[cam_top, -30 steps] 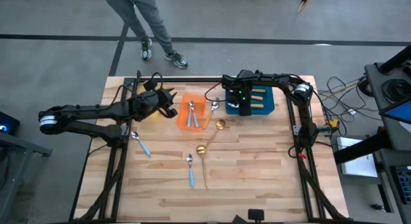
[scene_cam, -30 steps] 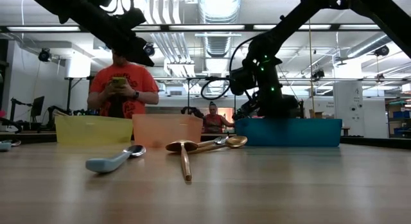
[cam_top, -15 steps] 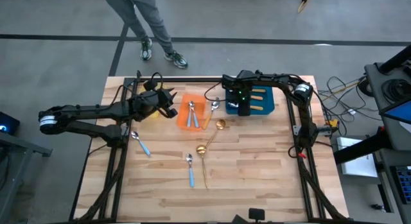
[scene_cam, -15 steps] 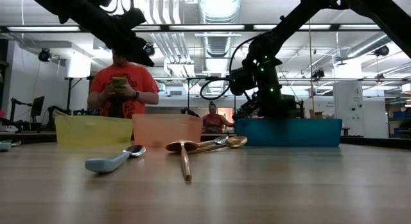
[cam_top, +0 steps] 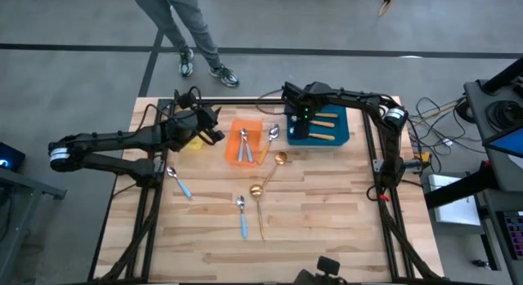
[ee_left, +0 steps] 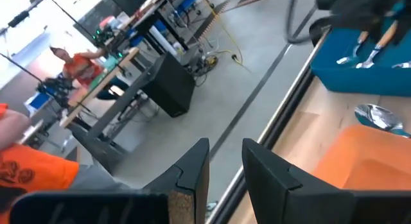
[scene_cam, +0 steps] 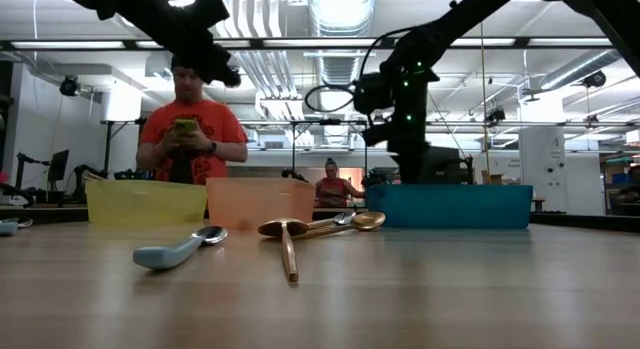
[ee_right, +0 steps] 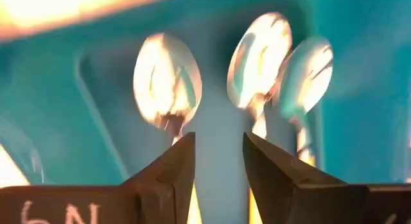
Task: Sort silverware by color (type)
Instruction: Put the yellow spoon into the blue bin
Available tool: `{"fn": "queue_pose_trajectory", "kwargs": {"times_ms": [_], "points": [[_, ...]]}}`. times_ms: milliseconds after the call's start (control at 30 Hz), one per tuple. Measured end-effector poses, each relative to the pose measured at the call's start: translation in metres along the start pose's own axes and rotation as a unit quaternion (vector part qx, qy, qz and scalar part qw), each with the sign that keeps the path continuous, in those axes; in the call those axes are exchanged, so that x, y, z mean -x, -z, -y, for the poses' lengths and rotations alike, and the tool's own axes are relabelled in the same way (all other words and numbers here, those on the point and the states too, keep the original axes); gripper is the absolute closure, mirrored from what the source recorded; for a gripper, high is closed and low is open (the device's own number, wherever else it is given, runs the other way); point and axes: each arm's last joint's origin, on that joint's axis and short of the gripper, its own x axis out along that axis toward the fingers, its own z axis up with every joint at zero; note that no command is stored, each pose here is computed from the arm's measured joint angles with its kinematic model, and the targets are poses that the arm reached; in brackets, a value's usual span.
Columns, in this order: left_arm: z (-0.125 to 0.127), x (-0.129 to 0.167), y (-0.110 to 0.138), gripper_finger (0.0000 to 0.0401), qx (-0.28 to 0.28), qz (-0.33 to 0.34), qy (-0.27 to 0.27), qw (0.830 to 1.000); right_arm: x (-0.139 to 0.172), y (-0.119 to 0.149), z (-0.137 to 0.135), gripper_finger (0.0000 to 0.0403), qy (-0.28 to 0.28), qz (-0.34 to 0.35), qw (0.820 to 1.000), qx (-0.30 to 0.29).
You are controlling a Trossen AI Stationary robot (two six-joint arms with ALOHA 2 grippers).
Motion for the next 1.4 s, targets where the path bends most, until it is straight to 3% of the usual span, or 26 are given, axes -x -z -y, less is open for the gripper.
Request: {"fn": "queue_pose_trajectory", "kwargs": {"times_ms": [233, 500, 567, 667, 800, 900, 1067, 1400], "points": [[-0.020, 0.002, 0.006, 0.0326, 0.024, -0.010, -0.031, 0.999, 0.000, -0.005, 0.024, 0.0323, 0.009, 0.073, 0.993, -0.095], [-0.036, 0.014, 0.013, 0.0326, 0.056, -0.016, -0.035, 0.998, -0.007, -0.001, 0.026, 0.0375, -0.003, 0.071, 0.961, -0.266], [-0.039, 0.019, 0.011, 0.0326, 0.064, 0.006, -0.010, 0.998, -0.008, -0.002, 0.023, 0.0383, -0.004, 0.073, 0.953, -0.294], [-0.042, 0.026, 0.008, 0.0326, 0.071, 0.059, 0.071, 0.993, -0.009, -0.005, 0.022, 0.0390, 0.020, 0.092, 0.938, -0.333], [-0.046, 0.033, 0.007, 0.0326, 0.059, 0.132, 0.190, 0.971, -0.011, -0.007, 0.022, 0.0390, 0.036, 0.104, 0.927, -0.359], [-0.048, 0.035, 0.007, 0.0326, 0.040, 0.160, 0.226, 0.960, -0.011, -0.007, 0.020, 0.0390, 0.034, 0.105, 0.922, -0.371], [-0.051, 0.031, 0.006, 0.0326, 0.016, 0.163, 0.192, 0.968, -0.010, -0.009, 0.016, 0.0390, 0.032, 0.105, 0.924, -0.366], [-0.047, 0.003, 0.002, 0.0326, -0.050, 0.106, 0.044, 0.992, -0.010, -0.010, 0.017, 0.0390, 0.031, 0.111, 0.921, -0.371]]}}
